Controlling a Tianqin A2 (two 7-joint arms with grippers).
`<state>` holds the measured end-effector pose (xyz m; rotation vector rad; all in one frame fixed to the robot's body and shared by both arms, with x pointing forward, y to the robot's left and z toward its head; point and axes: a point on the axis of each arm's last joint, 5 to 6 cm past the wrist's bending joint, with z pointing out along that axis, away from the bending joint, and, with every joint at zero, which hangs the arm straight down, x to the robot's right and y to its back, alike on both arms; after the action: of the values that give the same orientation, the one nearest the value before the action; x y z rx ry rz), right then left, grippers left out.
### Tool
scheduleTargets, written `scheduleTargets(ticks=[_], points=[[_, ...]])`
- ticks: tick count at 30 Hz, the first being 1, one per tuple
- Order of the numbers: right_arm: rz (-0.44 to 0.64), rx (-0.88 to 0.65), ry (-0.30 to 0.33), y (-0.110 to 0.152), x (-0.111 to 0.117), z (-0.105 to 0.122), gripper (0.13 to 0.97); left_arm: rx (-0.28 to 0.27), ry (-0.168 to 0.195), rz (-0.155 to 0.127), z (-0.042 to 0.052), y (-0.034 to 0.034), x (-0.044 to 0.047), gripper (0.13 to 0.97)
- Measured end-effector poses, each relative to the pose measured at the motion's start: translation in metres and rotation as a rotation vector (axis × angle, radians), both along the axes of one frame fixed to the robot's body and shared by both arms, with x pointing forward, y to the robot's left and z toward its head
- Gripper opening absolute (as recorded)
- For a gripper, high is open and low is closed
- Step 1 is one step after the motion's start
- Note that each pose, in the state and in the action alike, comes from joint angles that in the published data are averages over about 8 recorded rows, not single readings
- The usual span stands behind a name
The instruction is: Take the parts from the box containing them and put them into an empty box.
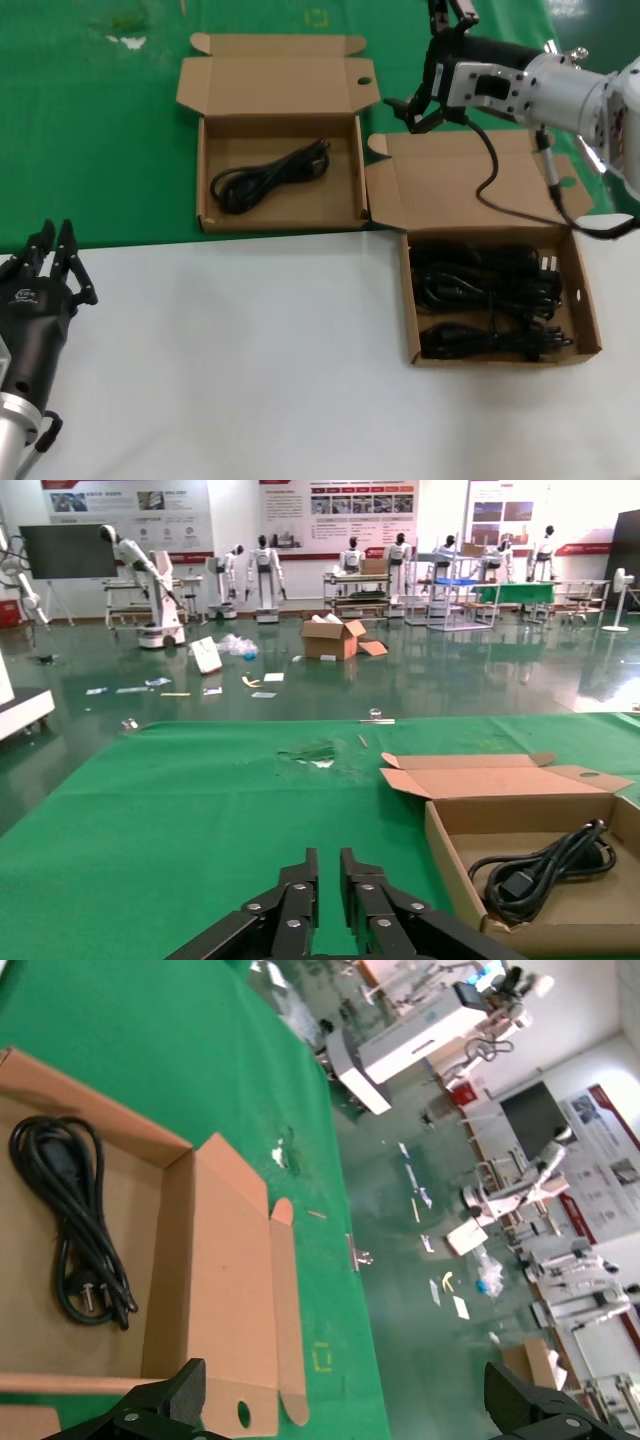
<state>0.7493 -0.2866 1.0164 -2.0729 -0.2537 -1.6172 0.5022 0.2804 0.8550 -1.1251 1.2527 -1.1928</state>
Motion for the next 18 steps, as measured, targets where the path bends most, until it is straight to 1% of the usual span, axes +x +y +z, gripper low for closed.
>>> scheduleTargets(ticks=[3,11,15,18], points=[[-0.007,0.035,0.011,0.004,-0.003,-0.009,0.966,0.0,0.0,0.0,0.0,0.0,0.0,0.194],[-0.036,0.157,0.05,0.015,-0.017,-0.038,0.966,0.0,0.0,0.0,0.0,0.0,0.0,0.313],[-0.055,0.226,0.07,0.02,-0.026,-0.053,0.966,0.0,0.0,0.0,0.0,0.0,0.0,0.313],[-0.071,0.278,0.084,0.023,-0.034,-0.063,0.966,0.0,0.0,0.0,0.0,0.0,0.0,0.382]])
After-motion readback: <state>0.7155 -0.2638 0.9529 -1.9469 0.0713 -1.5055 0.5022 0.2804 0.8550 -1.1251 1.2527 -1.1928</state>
